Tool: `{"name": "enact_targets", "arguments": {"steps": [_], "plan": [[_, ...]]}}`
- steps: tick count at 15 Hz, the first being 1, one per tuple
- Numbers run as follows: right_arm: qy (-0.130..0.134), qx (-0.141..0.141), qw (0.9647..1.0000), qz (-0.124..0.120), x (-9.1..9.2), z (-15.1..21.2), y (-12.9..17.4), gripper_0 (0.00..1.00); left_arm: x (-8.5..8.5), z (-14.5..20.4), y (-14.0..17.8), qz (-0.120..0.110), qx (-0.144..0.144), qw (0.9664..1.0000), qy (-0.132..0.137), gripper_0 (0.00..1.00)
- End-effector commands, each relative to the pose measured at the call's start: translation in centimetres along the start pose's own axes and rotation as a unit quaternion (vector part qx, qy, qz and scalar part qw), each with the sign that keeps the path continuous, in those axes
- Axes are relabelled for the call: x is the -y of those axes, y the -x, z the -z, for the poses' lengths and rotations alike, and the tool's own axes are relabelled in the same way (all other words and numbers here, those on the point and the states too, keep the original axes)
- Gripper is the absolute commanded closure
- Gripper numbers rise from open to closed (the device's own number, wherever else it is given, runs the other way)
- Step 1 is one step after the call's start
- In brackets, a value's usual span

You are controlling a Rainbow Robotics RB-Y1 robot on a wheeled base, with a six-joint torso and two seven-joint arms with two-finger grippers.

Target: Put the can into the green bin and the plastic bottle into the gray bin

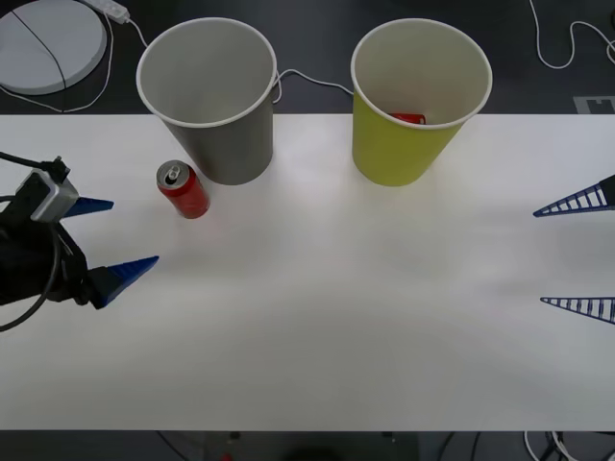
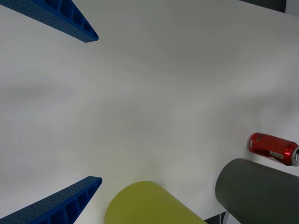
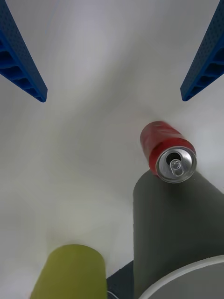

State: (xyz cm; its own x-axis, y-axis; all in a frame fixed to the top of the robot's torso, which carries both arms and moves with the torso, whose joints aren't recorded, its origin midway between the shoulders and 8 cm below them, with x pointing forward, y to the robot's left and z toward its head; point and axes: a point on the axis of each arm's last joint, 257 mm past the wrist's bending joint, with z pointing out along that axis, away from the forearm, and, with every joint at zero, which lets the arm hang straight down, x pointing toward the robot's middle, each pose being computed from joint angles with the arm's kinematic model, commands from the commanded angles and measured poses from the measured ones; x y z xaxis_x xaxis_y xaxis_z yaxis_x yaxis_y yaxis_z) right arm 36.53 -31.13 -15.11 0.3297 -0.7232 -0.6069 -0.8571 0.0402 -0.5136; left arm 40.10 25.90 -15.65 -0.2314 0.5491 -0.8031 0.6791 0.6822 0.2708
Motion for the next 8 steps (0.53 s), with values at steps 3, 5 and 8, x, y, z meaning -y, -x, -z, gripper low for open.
{"name": "enact_targets", "arguments": {"steps": [3,5,8], "plan": [[0.0,0.0,1.0,0.0,0.0,0.0,0.0,0.0,0.0,-1.8,0.2,0.077,0.051,0.9948,0.042,0.0],[0.0,0.0,1.0,0.0,0.0,0.0,0.0,0.0,-0.3,-2.4,-0.1,0.089,0.074,0.9916,0.058,0.0],[0.0,0.0,1.0,0.0,0.0,0.0,0.0,0.0,-1.2,-3.1,-1.1,0.099,0.113,0.9855,0.079,0.0]]}}
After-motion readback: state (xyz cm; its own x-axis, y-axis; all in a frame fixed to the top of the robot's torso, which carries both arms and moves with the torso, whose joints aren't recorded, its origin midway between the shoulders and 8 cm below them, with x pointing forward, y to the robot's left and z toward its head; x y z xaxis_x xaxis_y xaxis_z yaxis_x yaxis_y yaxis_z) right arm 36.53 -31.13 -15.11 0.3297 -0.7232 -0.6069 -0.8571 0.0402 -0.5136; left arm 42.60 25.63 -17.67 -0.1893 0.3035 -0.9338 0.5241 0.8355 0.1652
